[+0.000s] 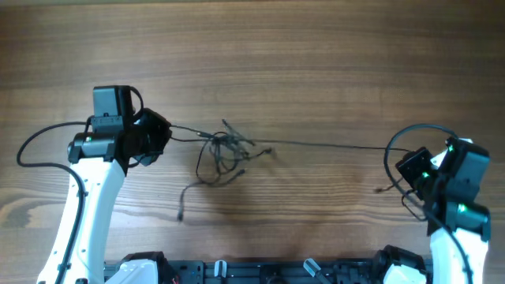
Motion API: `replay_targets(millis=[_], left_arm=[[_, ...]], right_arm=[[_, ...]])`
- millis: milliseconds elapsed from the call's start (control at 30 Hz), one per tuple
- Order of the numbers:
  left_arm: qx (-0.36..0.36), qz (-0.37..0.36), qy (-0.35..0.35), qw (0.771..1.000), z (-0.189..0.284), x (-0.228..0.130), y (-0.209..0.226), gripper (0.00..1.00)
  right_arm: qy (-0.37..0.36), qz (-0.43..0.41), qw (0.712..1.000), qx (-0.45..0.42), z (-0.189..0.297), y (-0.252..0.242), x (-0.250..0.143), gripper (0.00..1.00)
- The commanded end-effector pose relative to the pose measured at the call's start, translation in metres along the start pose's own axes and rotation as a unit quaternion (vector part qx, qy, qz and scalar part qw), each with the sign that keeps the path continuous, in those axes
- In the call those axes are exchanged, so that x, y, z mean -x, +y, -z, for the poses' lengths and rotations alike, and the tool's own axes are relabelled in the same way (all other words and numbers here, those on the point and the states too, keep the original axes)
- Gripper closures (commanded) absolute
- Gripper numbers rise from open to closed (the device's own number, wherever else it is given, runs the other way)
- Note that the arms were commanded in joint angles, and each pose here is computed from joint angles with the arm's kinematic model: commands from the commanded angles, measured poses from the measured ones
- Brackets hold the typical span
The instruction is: Untangle cables
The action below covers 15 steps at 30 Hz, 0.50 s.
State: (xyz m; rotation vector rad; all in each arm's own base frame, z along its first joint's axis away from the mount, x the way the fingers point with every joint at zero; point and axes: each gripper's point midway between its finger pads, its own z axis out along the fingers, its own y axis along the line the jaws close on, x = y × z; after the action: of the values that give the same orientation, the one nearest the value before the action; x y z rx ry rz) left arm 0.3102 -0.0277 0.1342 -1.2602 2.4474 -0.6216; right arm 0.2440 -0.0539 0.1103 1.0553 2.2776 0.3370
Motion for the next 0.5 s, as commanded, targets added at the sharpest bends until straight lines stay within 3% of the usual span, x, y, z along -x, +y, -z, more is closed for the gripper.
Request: replay_targets(millis=[0,67,100,167,300,400,467], left_arm=[[-0.124,-0.116,0.042,0.985,0.010,-0.022,-0.056,0.96],[-0.193,-0.220,0.075,0.953,0.016,-0.050,-0.084,0.96],[-0.221,-0.271,0.089,0.932,0.020,-0.066,-0.095,0.96],[-0.237,-0.331,0.102,0.907,0.021,-0.089,-0.102,0.96],[-0.254,-0.398,0.127,0.872,0.022,-0.128,-0.109,0.96],[-0.279,-0.429,0.133,0.849,0.026,-0.152,-0.121,0.96],[-0.279,-0.433,0.121,0.849,0.025,-0.154,-0.127,0.96]], right_arm=[[0.090,-0.010,0.995,0.029,-0.021,0.007,-0.023,0.69],[0.150,0.007,0.986,0.070,-0.032,0.018,-0.041,0.34],[0.193,0.032,0.973,0.124,-0.035,0.032,-0.055,0.11],[0.240,0.067,0.946,0.209,-0.033,0.054,-0.071,0.07],[0.287,0.156,0.856,0.401,-0.009,0.100,-0.101,0.07],[0.300,0.187,0.830,0.431,-0.005,0.112,-0.115,0.09],[0.305,0.214,0.815,0.444,-0.002,0.123,-0.126,0.10]])
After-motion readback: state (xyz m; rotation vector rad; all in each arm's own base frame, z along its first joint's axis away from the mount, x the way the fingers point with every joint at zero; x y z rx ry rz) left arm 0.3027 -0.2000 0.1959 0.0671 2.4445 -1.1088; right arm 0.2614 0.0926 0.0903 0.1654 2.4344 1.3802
